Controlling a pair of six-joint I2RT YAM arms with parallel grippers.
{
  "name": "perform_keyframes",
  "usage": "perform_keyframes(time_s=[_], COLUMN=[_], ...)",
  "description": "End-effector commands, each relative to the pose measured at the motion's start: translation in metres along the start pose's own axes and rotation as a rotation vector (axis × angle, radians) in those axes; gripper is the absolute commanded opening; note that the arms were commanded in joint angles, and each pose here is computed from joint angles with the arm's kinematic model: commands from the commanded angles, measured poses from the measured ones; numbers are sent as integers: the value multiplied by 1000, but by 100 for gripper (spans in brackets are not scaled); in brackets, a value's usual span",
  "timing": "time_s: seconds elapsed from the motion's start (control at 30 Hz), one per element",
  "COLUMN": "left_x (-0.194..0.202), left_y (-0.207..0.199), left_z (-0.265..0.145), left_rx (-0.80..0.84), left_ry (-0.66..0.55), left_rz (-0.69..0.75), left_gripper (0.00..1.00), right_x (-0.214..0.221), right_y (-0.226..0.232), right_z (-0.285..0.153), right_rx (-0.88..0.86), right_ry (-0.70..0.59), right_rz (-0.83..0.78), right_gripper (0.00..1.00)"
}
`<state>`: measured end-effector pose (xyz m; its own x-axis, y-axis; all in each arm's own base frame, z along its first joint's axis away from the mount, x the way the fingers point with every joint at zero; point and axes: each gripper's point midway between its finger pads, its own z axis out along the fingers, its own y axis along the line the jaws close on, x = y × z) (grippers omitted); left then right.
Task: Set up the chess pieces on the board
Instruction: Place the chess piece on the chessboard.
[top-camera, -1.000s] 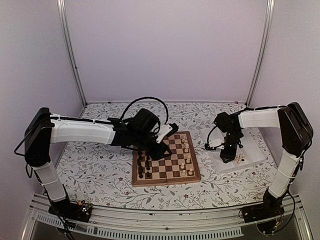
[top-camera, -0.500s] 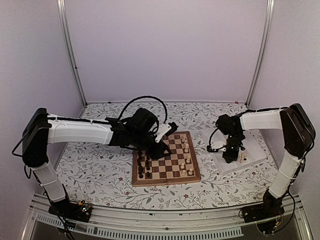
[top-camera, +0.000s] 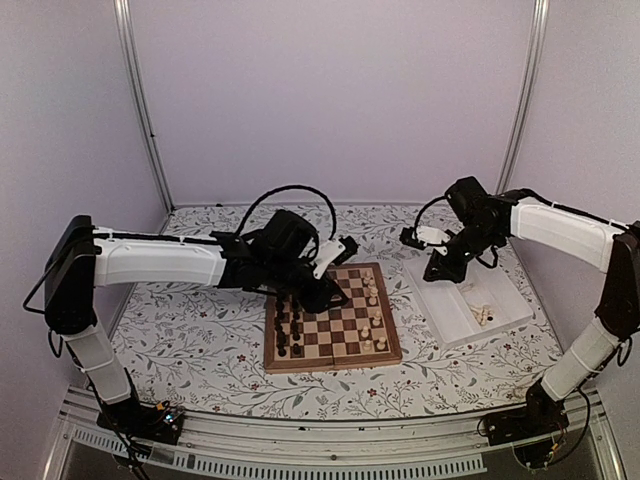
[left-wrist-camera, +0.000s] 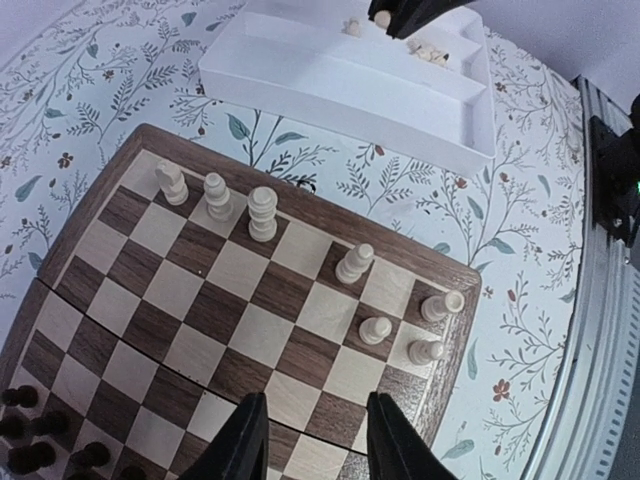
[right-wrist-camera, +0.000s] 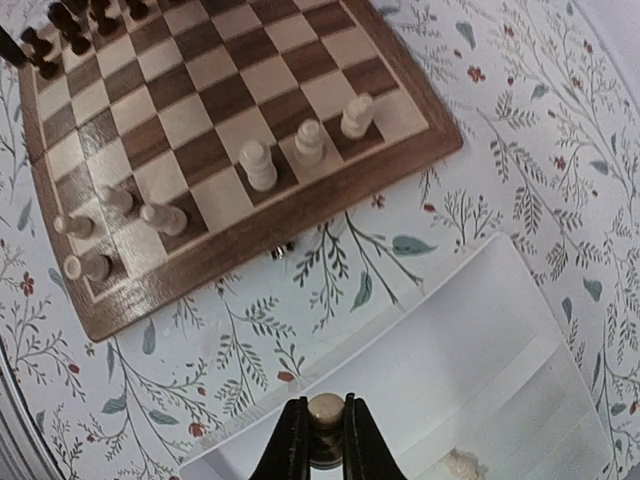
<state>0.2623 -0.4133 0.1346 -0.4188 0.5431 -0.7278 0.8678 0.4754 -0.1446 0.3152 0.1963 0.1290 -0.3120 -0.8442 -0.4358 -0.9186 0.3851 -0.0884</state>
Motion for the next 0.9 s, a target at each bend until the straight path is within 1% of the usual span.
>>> perform_keyframes(time_s=[0.0, 0.1, 0.2, 0.33, 0.5, 0.67, 0.87], left_x=[-34, -44, -51, -55, -60, -62, -60], left_y=[7, 14, 26, 45, 64, 67, 62], left_z=[-15, -31, -52, -84, -124, -151, -169], left_rx=[-16, -61, -119, -207, -297, -335, -328], left_ry=[-97, -138, -188, -252, -328, -381, -437], left_rz=[-19, -36, -63, -106, -151, -165, -191], left_gripper=[37, 37, 37, 37, 38, 38, 38], right_x=[-70, -101, -117, -126, -135, -149, -154], right_y=[22, 31, 51, 76, 99, 121, 128], right_z=[-29, -43, -43, -28, -6, 12, 33], right_rx=[-114, -142, -181, -231, -311, -360, -384], right_ry=[-378, -548, -623, -665, -703, -719, -724], right_rz=[-68, -101, -130, -178, -187, -211, -163], right_gripper=[7, 7, 5, 5, 5, 5, 5])
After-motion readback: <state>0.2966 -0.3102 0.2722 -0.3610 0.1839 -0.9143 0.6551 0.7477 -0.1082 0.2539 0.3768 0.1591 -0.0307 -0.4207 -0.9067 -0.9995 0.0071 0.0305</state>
